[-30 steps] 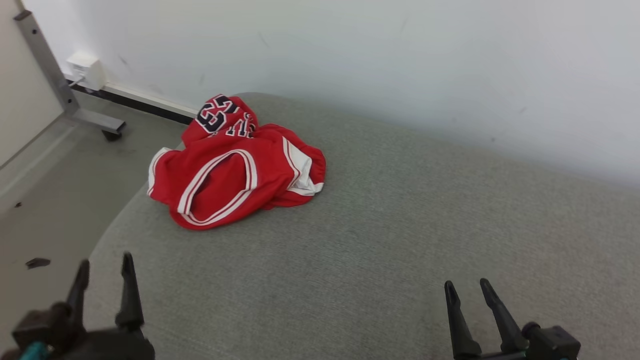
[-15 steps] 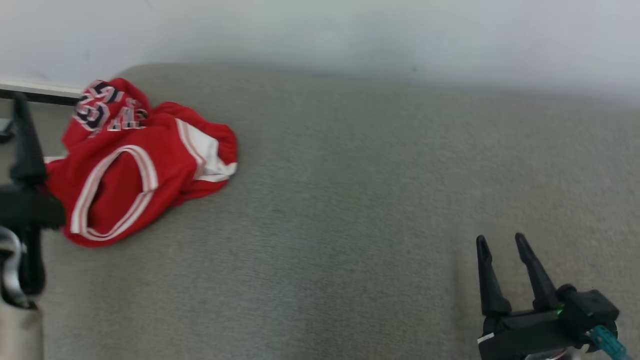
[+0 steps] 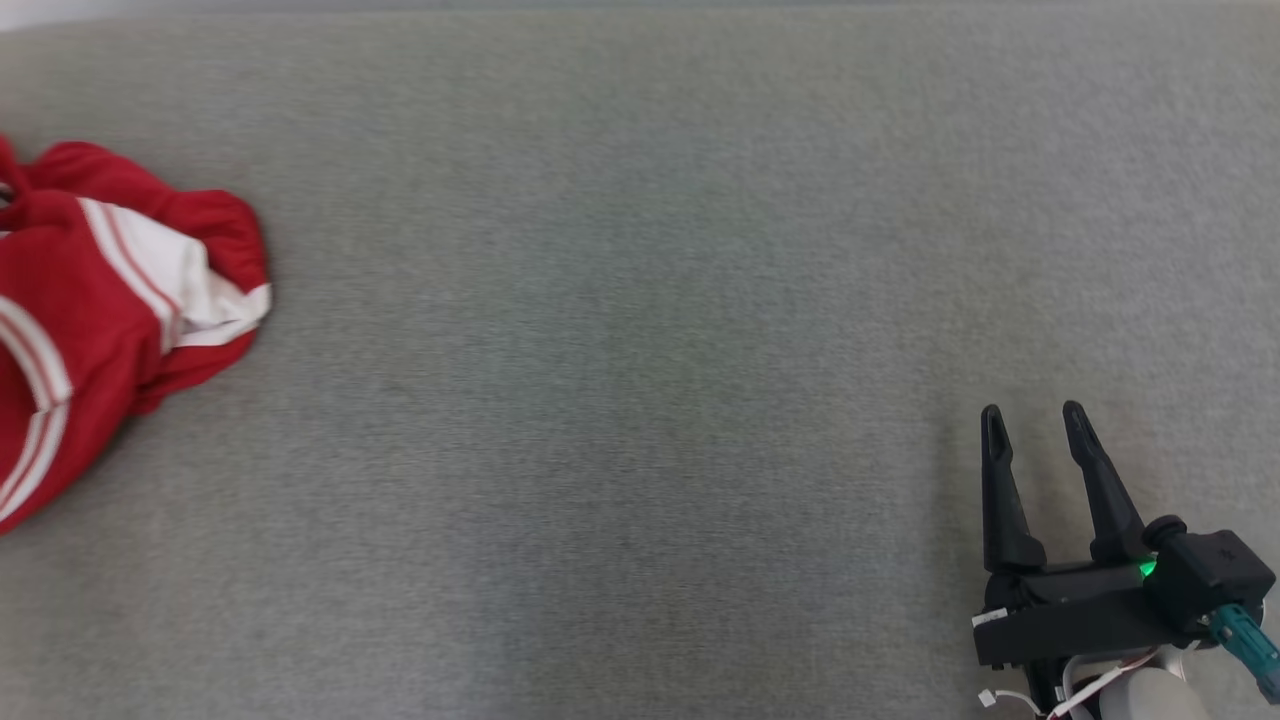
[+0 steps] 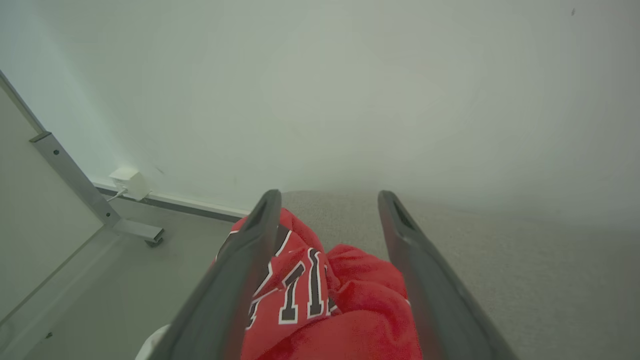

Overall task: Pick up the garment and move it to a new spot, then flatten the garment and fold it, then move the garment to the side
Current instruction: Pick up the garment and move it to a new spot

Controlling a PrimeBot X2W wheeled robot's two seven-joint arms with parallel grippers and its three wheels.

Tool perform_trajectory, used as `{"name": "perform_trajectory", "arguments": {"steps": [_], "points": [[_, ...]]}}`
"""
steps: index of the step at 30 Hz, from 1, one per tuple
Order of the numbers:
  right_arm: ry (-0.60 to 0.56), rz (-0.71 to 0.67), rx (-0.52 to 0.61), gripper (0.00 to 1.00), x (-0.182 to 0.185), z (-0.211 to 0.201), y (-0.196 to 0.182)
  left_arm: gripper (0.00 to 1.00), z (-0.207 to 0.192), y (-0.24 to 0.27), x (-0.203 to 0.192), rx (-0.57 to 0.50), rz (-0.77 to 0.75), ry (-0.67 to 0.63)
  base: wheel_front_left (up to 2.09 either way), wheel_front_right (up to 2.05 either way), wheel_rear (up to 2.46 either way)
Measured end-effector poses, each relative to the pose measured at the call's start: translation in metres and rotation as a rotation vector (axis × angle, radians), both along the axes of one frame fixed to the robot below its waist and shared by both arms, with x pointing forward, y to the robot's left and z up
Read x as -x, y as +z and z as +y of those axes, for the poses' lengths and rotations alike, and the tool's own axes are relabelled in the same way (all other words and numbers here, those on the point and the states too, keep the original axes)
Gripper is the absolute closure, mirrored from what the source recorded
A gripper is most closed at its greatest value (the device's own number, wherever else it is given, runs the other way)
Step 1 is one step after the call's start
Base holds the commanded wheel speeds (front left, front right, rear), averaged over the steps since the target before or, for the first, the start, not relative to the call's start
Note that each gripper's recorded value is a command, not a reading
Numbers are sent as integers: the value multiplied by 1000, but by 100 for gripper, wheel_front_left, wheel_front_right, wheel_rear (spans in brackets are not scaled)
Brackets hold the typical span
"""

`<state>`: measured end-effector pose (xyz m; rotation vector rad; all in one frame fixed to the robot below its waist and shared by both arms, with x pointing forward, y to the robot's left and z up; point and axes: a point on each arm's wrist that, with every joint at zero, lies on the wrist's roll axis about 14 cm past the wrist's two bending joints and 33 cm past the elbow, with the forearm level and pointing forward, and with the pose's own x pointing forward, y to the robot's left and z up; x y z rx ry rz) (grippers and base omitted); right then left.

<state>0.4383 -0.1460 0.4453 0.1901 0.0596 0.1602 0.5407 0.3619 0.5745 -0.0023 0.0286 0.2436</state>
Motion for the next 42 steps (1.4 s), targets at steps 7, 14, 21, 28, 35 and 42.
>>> {"name": "perform_trajectory", "arguments": {"steps": [7, 14, 21, 28, 35, 42], "points": [[-52, 29, 22, 0, 2, -19, -11, 0, 5, -80, -10, 60, 291, 7, 0, 0, 0], [-79, 36, 35, 0, 3, -31, -13, 0, 6, -142, 3, 111, 507, 26, 0, 0, 0], [-87, 38, 38, 0, 6, -33, -13, 65, 1, -174, 20, 151, 636, 30, 0, 0, 0], [-74, 23, 29, 0, 6, -27, -7, 100, 7, -153, 16, 107, 543, 29, 0, 0, 0], [-57, 0, 12, 0, 10, -19, 4, 100, 9, -71, -7, 30, 247, -1, 0, 0, 0], [-48, -35, -15, 0, 19, -12, 21, 100, -9, 51, -21, -80, -73, -83, 0, 0, 0]]}}
